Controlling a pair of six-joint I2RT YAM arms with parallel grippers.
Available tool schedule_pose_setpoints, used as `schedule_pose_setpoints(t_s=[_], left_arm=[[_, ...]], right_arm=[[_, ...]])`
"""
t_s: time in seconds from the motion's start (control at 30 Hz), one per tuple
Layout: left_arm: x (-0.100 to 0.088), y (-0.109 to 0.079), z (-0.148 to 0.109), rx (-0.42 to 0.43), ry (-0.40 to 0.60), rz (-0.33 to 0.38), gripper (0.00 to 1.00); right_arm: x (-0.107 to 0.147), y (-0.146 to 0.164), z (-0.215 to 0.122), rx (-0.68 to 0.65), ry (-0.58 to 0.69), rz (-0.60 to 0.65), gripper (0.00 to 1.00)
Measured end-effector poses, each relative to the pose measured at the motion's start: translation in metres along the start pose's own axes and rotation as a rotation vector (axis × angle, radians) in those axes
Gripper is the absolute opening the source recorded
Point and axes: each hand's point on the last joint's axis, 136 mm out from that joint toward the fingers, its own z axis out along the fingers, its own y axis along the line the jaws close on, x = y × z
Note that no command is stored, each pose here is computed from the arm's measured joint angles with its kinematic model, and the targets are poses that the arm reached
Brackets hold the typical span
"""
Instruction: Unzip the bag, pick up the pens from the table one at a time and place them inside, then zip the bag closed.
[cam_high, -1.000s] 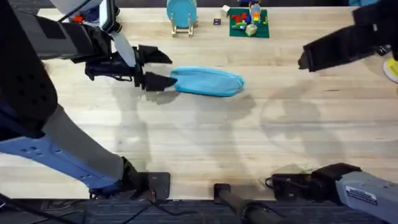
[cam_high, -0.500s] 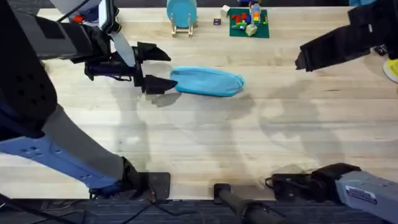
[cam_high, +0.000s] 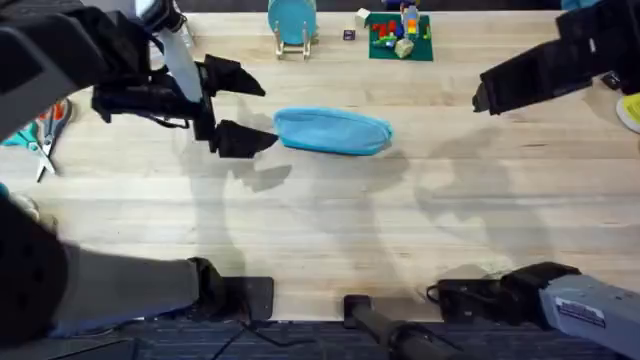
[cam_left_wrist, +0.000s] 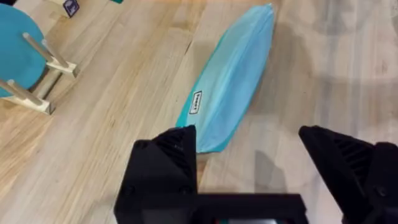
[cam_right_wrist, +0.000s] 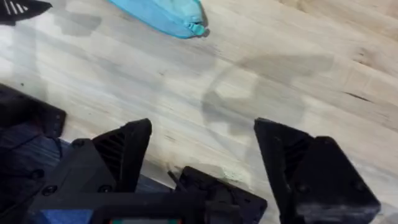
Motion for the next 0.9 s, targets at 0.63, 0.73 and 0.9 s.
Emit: schedule_pose_setpoints(t_s=[0.63, 0.73, 0.9], left_arm=[[-0.070, -0.055, -0.088, -0.496, 0.090, -0.155, 0.994], [-0.078, -0.058, -0.104, -0.609, 0.060, -0.224, 0.995], [-0.079, -0.063, -0.119, -0.721, 0.030, -0.316, 0.995]], right_arm=[[0.001, 0.007, 0.000, -0.043, 0.002, 0.000, 0.998], [0.004, 0.013, -0.001, -0.077, 0.015, -0.036, 0.998], [0.005, 0.021, -0.001, -0.123, 0.014, -0.082, 0.997]])
